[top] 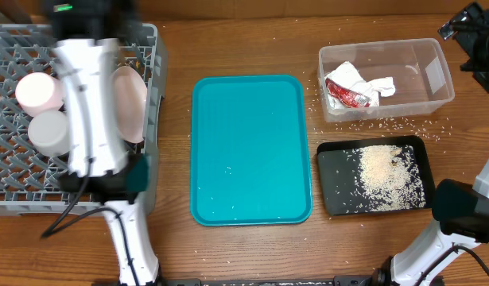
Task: Sort waste into correct bins and load items into the dishwasher
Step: 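Carry the second chopstick with the left gripper into the rack and release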
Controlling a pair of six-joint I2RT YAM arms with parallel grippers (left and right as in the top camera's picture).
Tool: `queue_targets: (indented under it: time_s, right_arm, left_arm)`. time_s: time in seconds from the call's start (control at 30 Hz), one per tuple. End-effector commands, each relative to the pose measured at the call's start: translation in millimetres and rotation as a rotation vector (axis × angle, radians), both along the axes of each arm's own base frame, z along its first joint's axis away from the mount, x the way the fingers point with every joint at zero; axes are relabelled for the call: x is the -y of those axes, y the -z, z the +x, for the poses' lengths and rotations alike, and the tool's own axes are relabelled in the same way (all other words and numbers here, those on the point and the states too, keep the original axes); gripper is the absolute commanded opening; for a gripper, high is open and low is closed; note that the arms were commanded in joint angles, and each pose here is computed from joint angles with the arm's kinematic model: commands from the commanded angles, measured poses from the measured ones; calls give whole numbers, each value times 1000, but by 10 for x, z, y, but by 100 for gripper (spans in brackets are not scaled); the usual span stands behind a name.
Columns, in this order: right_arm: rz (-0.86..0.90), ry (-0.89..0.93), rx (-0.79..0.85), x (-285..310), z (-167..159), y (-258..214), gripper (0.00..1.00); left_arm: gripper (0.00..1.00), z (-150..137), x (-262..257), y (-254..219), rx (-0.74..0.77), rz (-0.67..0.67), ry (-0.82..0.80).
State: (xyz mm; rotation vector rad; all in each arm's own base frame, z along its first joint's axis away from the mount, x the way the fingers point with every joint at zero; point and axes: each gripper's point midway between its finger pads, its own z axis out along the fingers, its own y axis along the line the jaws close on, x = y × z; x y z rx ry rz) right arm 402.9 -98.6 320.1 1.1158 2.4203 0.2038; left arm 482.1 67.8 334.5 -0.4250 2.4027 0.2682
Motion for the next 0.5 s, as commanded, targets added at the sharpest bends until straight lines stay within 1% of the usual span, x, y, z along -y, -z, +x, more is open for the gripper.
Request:
queue_targets:
  time_s: [0.0, 0.13, 0.3, 0.37, 0.43, 0.47]
  right_arm:
    - [2, -2, 12, -3, 5, -30, 100]
    - [2, -2, 12, -3, 5, -30, 100]
    - [2, -2, 12, -3, 5, -30, 100]
    - [2, -2, 12, -3, 5, -30, 100]
    - [2, -2, 12, -3, 5, -30, 100]
    - [2, -2, 12, -3, 5, -30, 100]
  left_arm:
    - [4, -56, -376, -104, -3, 56, 70]
    - [4, -37, -586, -101, 20, 6, 144]
    - [4, 63, -838, -30, 37, 9, 124]
    - [4, 154, -764, 97, 23, -22, 182]
    - [4, 244, -630, 331, -18, -78, 261]
    - [4, 269, -609, 408, -34, -88, 270]
